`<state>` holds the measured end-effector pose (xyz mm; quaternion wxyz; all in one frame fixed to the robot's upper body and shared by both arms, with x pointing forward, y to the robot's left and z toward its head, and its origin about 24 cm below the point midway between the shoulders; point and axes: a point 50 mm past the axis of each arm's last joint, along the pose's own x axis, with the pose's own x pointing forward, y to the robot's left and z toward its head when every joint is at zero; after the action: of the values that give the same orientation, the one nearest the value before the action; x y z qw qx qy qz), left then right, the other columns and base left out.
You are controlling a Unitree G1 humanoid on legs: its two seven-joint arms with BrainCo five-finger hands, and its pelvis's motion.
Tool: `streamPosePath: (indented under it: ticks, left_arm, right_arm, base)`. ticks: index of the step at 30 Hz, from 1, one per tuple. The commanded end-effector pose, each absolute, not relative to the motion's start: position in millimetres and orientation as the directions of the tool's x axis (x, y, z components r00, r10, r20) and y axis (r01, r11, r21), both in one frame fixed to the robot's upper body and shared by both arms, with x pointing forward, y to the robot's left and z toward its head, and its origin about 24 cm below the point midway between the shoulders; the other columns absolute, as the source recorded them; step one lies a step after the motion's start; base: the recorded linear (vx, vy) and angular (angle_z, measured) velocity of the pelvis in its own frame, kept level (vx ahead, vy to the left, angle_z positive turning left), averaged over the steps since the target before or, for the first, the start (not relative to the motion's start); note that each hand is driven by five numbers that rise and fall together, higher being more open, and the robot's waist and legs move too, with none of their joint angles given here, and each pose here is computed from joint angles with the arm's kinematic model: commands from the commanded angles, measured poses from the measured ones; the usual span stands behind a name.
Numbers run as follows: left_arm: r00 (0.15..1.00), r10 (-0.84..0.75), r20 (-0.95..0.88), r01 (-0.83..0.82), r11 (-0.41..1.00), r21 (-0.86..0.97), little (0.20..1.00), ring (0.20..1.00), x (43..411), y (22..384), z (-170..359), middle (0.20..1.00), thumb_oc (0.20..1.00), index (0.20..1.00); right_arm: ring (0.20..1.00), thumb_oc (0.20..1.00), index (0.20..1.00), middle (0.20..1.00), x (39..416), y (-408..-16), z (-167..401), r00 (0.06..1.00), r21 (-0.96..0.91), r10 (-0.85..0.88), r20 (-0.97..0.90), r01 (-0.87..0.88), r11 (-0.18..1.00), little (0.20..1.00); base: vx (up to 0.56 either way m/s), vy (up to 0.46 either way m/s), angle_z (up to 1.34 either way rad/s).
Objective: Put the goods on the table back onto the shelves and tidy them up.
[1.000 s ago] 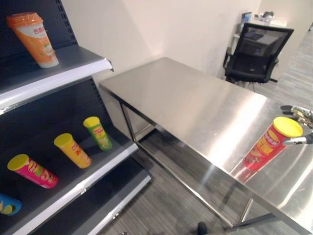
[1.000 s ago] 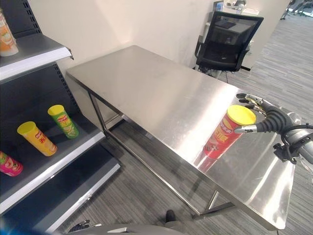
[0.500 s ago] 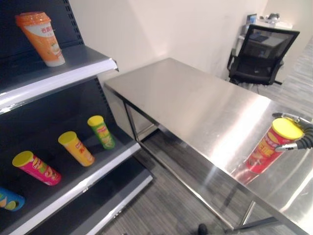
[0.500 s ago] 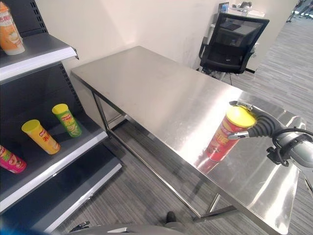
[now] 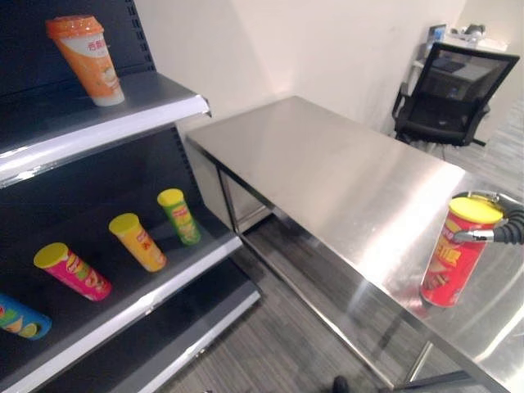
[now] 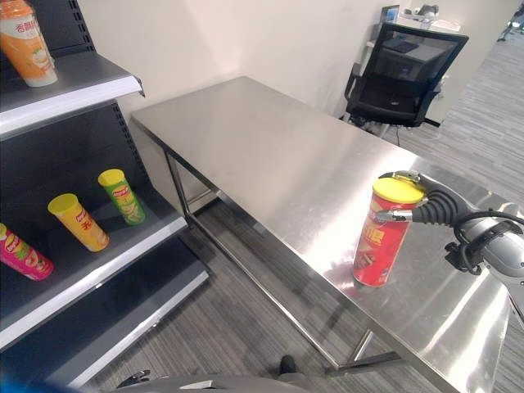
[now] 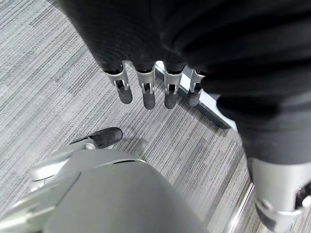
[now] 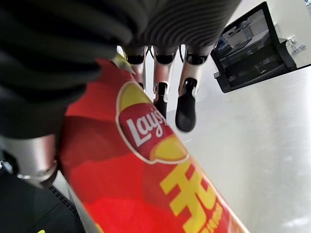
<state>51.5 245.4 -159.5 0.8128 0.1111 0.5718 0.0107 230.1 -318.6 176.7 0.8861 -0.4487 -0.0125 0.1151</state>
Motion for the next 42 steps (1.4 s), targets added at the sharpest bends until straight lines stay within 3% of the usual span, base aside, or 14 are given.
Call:
streamPosePath:
  ticks: [1,8,12,22,33,38,42]
  left_arm:
    - [0.435,0.185,-0.881,0.098,0.963,0.251,1.0,1.0,81,259,-150,1.0,1.0,1.0]
    - [0.468,0.229,-0.854,-0.04,0.97,0.238,1.0,1.0,85,265,-145,1.0,1.0,1.0]
    - [0.476,0.249,-0.843,-0.097,0.968,0.231,1.0,1.0,89,264,-145,1.0,1.0,1.0]
    - [0.424,0.312,-0.85,-0.208,0.947,0.244,1.0,1.0,73,273,-147,1.0,1.0,1.0]
    - [0.447,0.323,-0.834,-0.058,0.941,0.333,1.0,1.0,81,289,-139,1.0,1.0,1.0]
    - [0.445,0.351,-0.824,-0.07,0.931,0.359,1.0,1.0,79,300,-135,1.0,1.0,1.0]
    - [0.37,0.309,-0.876,-0.106,0.951,0.291,1.0,1.0,56,286,-146,1.0,1.0,1.0]
  right_arm:
    - [0.2,0.2,0.2,0.2,235,-317,211,0.969,-0.801,0.195,0.153,0.006,0.598,0.2]
    - [0.2,0.2,0.2,0.2,237,-300,238,0.863,-0.618,0.168,0.477,0.193,0.762,0.2]
    - [0.2,0.2,0.2,0.2,241,-289,247,0.821,-0.58,0.19,0.538,0.198,0.79,0.2]
    - [0.2,0.2,0.2,0.2,239,-275,242,0.824,-0.638,0.257,0.505,0.156,0.754,0.2]
    - [0.2,0.2,0.2,0.2,238,-276,207,0.878,-0.585,0.17,0.448,0.144,0.798,0.2]
    - [0.2,0.2,0.2,0.2,247,-254,206,0.859,-0.619,0.269,0.436,0.068,0.783,0.2]
    - [0.2,0.2,0.2,0.2,262,-228,212,0.826,-0.726,0.406,0.392,0.006,0.688,0.2]
  base:
    - [-0.01,-0.069,0.03]
    - [-0.09,-0.139,0.32]
    - [-0.19,-0.051,0.78]
    - [-0.18,0.254,0.91]
    - [-0.12,0.453,0.14]
    - [-0.21,0.383,0.23]
    - [-0.04,0.117,-0.03]
